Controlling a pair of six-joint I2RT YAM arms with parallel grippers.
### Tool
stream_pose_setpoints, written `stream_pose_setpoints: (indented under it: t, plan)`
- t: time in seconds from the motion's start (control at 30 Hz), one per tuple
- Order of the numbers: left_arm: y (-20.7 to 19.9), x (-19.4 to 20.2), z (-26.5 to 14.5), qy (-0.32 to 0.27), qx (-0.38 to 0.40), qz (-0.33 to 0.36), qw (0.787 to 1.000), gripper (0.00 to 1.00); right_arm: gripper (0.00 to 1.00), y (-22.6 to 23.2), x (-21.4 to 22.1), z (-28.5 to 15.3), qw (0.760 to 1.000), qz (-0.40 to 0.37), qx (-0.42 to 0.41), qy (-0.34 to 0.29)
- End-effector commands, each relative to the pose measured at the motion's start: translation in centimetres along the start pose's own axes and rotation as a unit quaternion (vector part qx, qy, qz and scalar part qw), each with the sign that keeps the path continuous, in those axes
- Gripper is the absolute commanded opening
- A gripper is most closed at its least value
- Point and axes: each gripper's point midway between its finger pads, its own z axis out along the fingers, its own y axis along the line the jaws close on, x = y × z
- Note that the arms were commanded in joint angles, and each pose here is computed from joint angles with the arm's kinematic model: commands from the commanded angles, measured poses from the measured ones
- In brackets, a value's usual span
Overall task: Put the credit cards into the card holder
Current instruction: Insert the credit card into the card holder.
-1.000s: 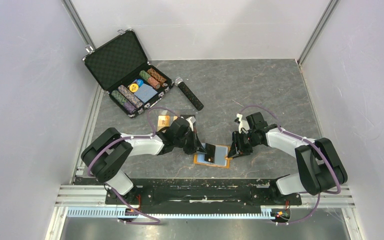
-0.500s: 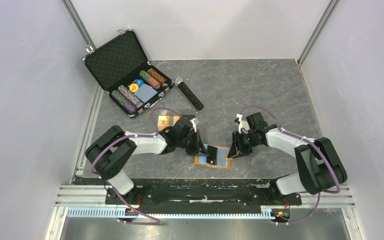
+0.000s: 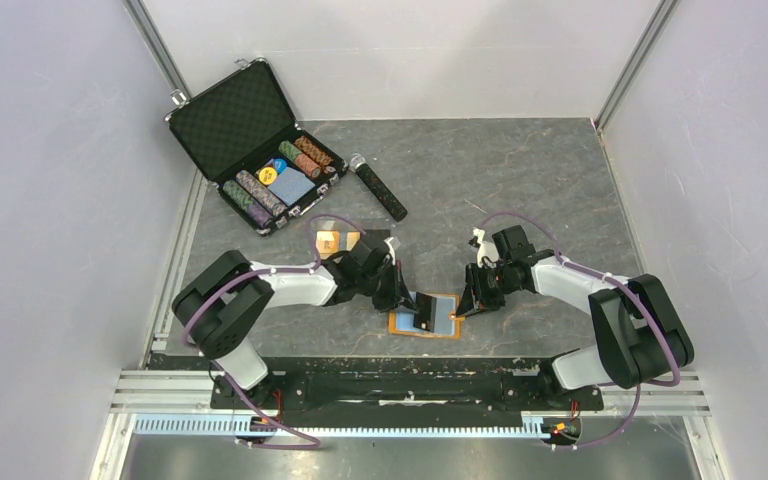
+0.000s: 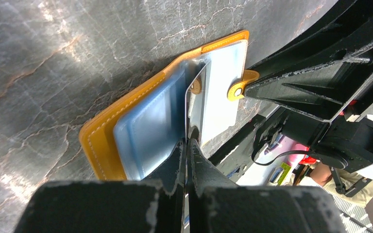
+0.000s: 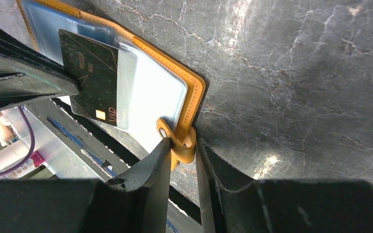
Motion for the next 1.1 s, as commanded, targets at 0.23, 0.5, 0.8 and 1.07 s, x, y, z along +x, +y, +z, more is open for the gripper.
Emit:
stream_pose_setpoints:
  t: [0.23,0.5,0.8,1.07]
  plan:
    - [-1.7,0.1,2.0,0.032,-0.009,0.03,0.999,0.02,0.27,-0.5,0.4,0.3,1.0,0.002,0.007,0.003]
    - [-2.3,0.9,2.8,0.061,-0.028,0.055,0.996,0.07,0.26,-0.4,0.3,0.3,1.0,0.002,0.004,0.003]
    - [-3.5,1.4,3.2,0.08,-0.048,0.102,0.99,0.22,0.26,-0.2,0.0,0.3,1.0,0.002,0.001,0.003]
    - [-4.1,0.8,1.9,0.077,-0.084,0.151,0.982,0.5,0.27,0.1,-0.6,0.2,1.0,0.001,0.0,-0.002]
